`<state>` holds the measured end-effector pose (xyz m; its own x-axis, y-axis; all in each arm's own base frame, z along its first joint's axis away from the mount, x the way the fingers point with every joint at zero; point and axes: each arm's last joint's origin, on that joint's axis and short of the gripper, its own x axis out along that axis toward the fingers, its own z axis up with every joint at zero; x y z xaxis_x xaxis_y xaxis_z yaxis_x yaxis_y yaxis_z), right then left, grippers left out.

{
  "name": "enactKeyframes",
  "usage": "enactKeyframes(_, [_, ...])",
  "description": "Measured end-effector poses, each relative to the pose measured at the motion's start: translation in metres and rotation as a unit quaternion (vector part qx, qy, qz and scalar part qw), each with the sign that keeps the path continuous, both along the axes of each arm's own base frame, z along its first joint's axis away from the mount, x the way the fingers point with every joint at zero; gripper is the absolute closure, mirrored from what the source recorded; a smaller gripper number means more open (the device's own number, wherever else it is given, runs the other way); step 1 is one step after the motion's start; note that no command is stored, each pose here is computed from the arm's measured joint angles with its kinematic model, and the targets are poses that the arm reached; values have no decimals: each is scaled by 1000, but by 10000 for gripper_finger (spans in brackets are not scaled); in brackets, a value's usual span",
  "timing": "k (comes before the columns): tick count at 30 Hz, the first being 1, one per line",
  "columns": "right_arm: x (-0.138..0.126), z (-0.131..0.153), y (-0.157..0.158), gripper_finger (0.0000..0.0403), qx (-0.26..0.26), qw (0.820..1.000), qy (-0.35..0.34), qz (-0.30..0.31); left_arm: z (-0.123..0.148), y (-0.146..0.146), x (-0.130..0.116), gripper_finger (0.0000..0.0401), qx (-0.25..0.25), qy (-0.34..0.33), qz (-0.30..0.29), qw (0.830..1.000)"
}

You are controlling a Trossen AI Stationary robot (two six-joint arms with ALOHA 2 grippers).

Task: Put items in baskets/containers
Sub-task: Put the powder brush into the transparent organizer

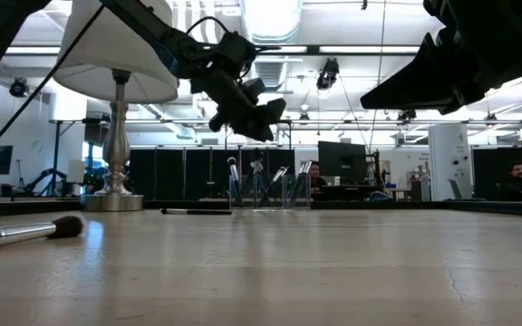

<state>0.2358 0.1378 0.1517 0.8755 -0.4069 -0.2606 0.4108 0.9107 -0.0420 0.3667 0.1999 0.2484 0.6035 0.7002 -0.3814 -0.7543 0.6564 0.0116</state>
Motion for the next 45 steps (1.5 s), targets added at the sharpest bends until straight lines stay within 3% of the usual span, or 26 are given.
enactKeyframes(7, [0,-1,0,394,-3,1000,3,0,34,-40,-8,310,12,31,-103,994])
enactKeyframes(14, [0,-1,0,394,1,1000,2,0,57,-128,-38,372,22,89,-203,975])
enactKeyframes(17, [0,-1,0,394,6,1000,5,7,45,-171,-59,396,11,95,-221,970])
enactKeyframes(22, [2,-2,0,394,22,999,18,42,11,-236,-102,400,-19,124,-237,963])
enactKeyframes(32, [3,-2,-2,394,31,999,13,37,-47,-311,-172,401,-130,121,-245,953])
enactKeyframes(38, [4,-1,-3,394,32,999,11,35,-62,-331,-180,384,-192,119,-232,946])
enactKeyframes(45, [4,-1,-2,394,35,999,10,34,-63,-349,-164,313,-260,138,-197,935])
